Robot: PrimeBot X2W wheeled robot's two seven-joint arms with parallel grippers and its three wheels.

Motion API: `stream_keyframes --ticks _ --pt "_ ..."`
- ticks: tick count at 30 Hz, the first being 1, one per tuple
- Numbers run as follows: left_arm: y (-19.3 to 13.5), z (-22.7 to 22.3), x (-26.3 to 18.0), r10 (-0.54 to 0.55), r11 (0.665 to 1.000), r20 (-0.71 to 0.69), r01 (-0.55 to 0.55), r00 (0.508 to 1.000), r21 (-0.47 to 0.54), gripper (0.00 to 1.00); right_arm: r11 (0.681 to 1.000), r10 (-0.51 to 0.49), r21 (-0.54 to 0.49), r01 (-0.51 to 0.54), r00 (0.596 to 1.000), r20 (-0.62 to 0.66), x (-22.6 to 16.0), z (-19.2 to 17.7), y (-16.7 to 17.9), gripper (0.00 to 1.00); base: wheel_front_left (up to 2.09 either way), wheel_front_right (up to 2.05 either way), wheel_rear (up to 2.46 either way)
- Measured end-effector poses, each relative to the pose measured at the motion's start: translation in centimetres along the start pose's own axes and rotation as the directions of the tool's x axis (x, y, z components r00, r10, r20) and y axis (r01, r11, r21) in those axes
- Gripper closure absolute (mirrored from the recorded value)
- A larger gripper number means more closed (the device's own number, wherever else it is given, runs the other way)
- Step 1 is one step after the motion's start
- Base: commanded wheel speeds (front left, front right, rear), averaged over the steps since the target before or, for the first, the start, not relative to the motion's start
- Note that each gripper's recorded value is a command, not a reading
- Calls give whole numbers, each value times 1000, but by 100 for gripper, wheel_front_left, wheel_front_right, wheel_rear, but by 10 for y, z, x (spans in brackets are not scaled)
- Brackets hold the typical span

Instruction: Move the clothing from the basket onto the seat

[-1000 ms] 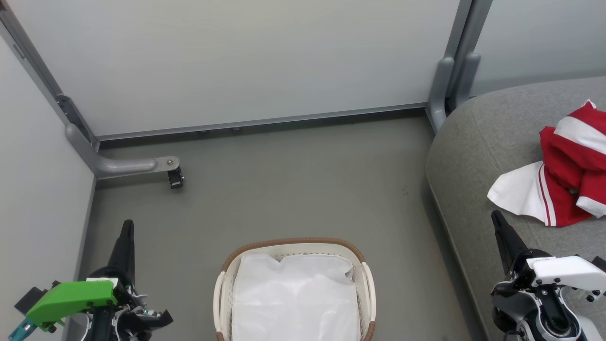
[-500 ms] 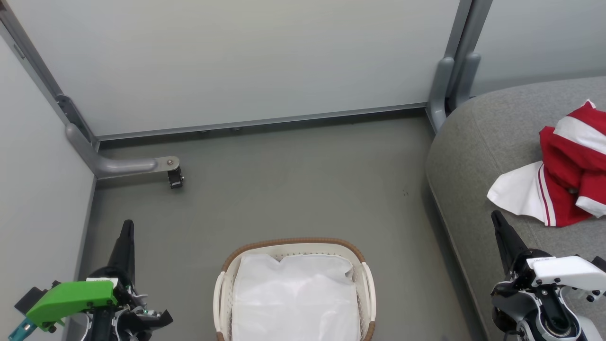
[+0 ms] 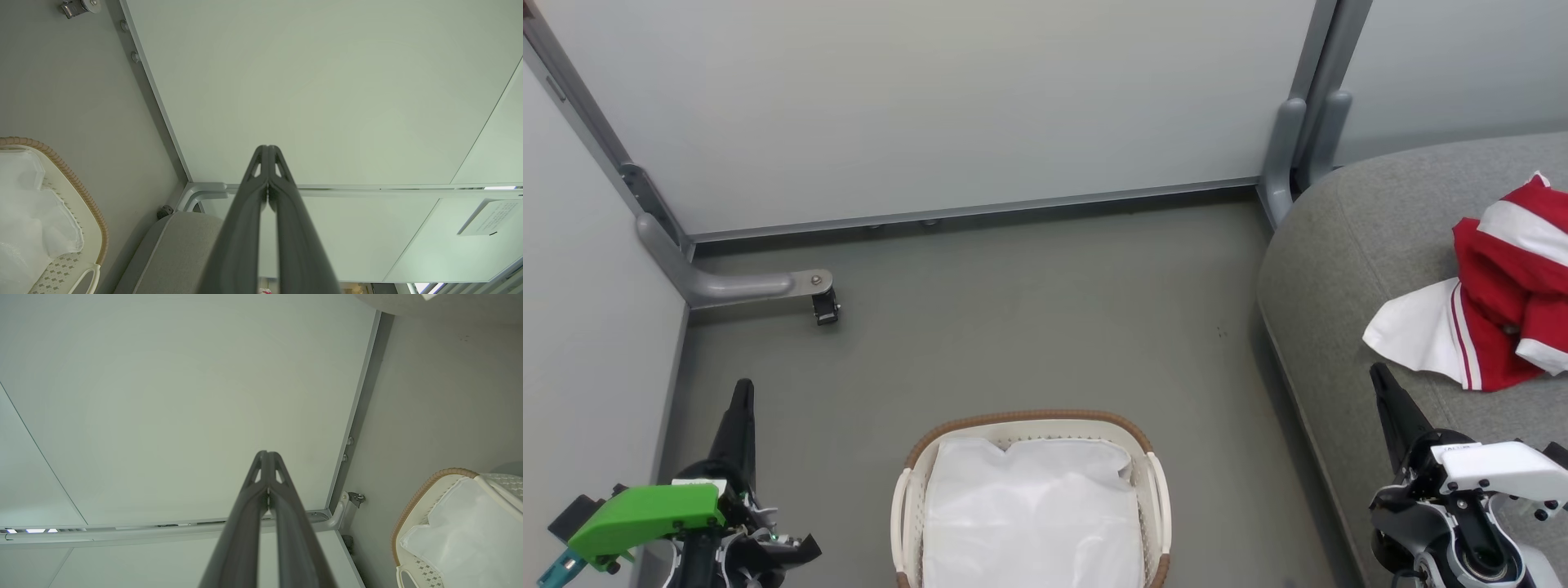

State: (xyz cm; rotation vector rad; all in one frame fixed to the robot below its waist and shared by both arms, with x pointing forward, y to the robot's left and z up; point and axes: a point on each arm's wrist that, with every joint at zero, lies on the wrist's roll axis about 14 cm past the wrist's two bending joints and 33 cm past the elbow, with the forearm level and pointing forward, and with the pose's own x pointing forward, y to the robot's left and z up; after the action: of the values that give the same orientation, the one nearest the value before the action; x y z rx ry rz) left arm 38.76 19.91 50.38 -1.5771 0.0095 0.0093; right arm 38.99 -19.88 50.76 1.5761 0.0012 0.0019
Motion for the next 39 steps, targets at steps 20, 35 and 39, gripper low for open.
stream_keyframes --ticks 20,35,39 --pt "0 0 0 0 1000 0 0 1000 0 100 1000 0 0 0 1000 0 0 0 0 100 0 0 0" --pt "0 0 0 0 1000 0 0 1000 0 100 1000 0 0 0 1000 0 0 0 0 100 0 0 0" --pt "0 0 0 0 1000 0 0 1000 0 100 1000 0 0 0 1000 0 0 0 0 100 0 0 0"
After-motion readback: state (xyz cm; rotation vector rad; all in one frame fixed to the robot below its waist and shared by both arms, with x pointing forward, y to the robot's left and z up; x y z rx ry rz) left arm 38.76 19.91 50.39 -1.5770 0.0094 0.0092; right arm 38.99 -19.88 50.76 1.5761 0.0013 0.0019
